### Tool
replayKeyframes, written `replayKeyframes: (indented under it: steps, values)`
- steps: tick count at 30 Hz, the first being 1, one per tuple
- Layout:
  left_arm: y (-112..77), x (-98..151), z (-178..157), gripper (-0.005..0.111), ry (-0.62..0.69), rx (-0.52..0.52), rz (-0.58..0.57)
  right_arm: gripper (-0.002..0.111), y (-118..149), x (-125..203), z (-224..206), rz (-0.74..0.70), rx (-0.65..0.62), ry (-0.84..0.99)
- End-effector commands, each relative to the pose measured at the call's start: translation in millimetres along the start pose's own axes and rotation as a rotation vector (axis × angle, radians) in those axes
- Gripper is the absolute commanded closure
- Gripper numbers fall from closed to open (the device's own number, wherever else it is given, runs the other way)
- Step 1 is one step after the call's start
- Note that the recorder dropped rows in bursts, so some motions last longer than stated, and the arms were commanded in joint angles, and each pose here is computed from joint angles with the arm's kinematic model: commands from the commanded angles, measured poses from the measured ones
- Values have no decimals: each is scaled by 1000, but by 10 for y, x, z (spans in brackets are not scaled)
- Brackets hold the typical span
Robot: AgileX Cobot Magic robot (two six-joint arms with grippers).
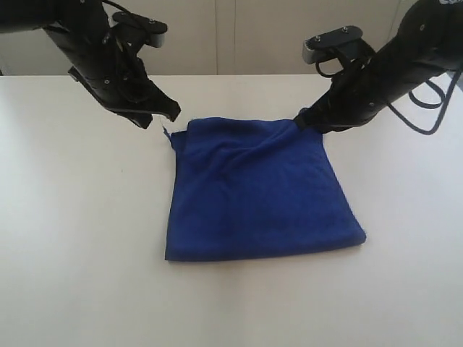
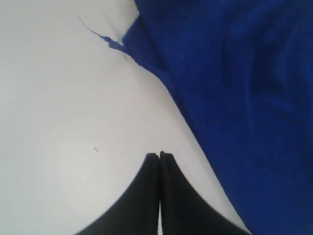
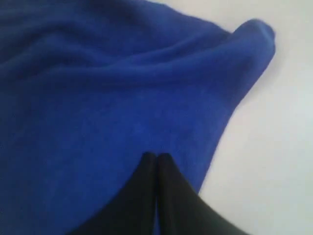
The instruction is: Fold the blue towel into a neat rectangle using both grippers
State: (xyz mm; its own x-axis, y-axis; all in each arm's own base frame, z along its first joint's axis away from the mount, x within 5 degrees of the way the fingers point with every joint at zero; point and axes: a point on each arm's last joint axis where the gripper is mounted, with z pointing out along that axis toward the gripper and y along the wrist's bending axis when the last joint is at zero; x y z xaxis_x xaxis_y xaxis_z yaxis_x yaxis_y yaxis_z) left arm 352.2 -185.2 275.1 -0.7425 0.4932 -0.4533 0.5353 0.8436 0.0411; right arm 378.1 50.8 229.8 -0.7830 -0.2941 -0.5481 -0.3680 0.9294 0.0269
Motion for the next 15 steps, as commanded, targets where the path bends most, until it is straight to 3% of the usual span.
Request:
replayKeyframes:
  steps: [1,8,15]
  values:
    - [-358,119,-176,107,34,63,66,108,75,84,-225,67,-47,76]
    - [-872,428,-1,107,43,121,125,108,204,487,-416,110,-54,124]
    - [-937,721,270,107,47,127,109,108,257,903,-271,140,-33,159]
